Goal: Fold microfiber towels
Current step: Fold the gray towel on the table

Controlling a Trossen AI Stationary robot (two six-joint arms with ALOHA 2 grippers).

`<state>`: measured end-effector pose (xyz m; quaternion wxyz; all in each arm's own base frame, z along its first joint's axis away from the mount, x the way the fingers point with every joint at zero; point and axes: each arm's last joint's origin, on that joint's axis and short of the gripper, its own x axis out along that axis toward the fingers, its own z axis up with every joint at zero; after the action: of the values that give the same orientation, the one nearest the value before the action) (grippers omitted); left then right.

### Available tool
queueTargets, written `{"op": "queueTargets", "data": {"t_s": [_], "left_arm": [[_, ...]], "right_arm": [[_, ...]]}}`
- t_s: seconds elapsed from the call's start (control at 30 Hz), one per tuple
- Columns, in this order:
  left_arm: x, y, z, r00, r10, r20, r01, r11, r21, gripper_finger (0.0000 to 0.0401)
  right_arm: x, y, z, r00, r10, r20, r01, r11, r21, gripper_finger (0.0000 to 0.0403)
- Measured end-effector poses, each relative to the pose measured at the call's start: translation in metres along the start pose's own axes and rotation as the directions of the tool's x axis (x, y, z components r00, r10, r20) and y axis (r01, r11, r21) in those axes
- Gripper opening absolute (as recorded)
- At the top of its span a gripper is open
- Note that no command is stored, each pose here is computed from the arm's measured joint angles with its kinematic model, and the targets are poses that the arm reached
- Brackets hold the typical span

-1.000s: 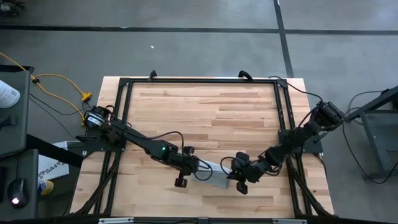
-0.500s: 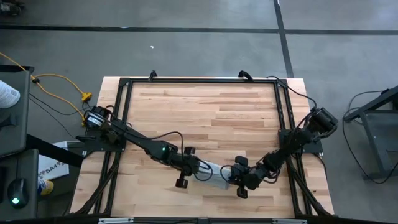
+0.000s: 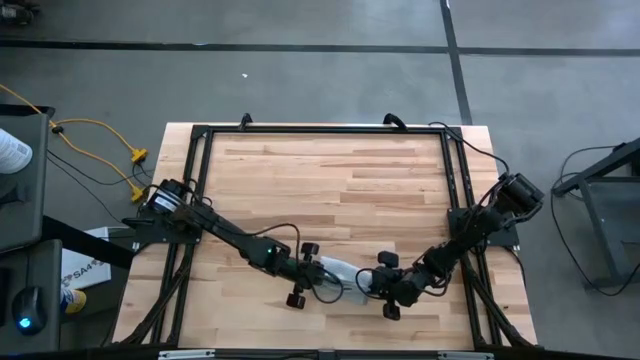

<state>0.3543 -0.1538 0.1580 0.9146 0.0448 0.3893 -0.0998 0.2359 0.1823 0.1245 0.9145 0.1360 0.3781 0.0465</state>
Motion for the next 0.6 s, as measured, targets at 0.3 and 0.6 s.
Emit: {"op": "queueTargets", "data": {"t_s": [0.3,0.6], "left_arm": [[0.0,-0.002,0.0,0.999,-0.048,-0.008,0.048,0.999,0.001,0.0002],[0.0,-0.003,0.0,0.996,-0.089,-0.009,0.088,0.996,-0.023,0.0019]], "right_arm": [[0.0,0.002,0.0,0.999,0.049,-0.021,-0.049,0.998,0.026,0.0023],[0.012,0.003,-0.006,0.997,0.075,-0.027,-0.073,0.996,0.049,0.0059]]}}
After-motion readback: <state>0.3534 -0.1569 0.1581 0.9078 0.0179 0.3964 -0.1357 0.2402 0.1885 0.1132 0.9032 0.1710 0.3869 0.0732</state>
